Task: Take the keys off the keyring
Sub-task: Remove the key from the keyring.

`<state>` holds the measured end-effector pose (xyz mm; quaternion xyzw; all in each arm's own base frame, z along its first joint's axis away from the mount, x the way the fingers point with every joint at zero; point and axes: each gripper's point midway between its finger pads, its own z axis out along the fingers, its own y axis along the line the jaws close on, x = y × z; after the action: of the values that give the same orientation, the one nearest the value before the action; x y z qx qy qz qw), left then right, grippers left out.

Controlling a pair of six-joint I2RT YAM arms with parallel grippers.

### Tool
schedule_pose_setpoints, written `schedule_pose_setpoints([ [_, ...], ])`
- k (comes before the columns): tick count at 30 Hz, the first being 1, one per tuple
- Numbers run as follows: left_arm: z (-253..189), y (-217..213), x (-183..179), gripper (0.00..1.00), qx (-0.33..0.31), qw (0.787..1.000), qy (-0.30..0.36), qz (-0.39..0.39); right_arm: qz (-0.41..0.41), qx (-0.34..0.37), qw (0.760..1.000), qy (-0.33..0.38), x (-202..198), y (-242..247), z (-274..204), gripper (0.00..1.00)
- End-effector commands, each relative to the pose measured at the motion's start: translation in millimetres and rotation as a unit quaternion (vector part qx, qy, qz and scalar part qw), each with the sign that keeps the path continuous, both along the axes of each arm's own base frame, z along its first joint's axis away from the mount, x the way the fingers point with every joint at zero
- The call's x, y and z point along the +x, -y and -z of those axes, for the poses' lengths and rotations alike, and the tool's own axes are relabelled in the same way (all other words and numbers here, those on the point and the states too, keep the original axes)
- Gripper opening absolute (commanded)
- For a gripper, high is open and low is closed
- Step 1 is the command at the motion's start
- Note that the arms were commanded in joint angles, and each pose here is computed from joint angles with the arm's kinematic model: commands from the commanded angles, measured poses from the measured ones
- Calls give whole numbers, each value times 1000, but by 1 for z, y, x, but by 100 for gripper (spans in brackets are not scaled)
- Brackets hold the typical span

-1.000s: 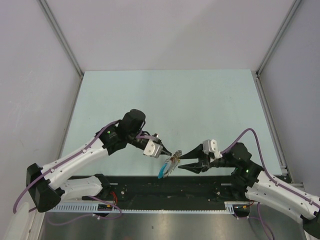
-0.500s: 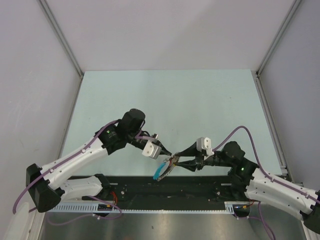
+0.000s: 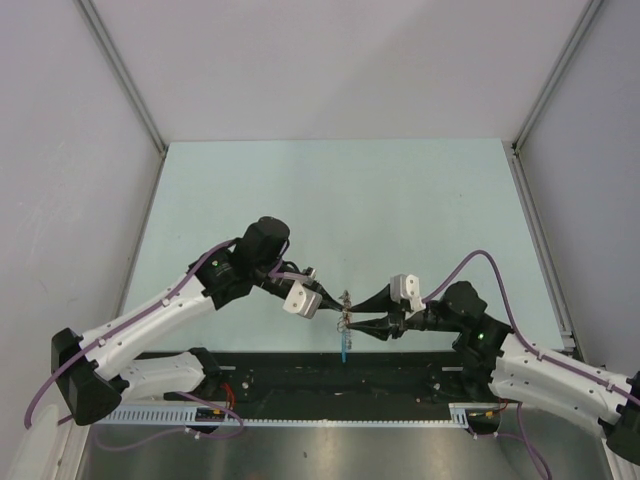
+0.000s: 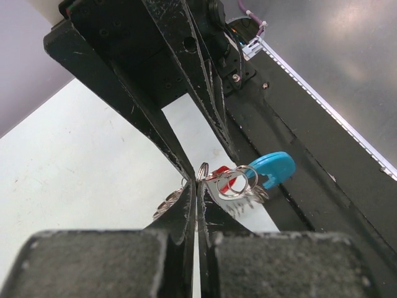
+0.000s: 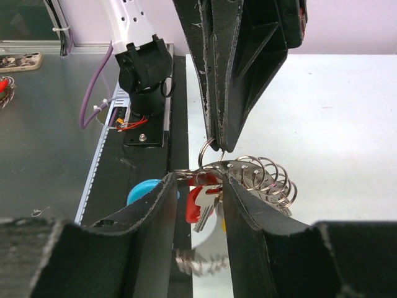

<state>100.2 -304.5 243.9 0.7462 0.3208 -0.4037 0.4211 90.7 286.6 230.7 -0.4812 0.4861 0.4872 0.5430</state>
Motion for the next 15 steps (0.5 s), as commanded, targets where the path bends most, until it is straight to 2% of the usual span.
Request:
schedule_pose_setpoints([
  [1, -30, -8, -30, 1, -44, 996, -15, 74, -14, 29, 999, 30, -2, -6, -20, 39],
  [4, -30, -8, -31, 0, -44, 996, -17, 76, -16, 28, 999, 31, -3, -7, -20, 39],
  [9, -31, -7, -31, 0, -45, 996, -18, 77, -7, 25, 999, 33, 0, -7, -18, 45],
  [12, -31, -7, -31, 0, -44, 996, -20, 77, -3, 28, 999, 36, 2, -7, -20, 44],
  [15, -31, -7, -30, 0, -44, 996, -19, 77, 3, 27, 999, 34, 4, -7, -19, 40],
])
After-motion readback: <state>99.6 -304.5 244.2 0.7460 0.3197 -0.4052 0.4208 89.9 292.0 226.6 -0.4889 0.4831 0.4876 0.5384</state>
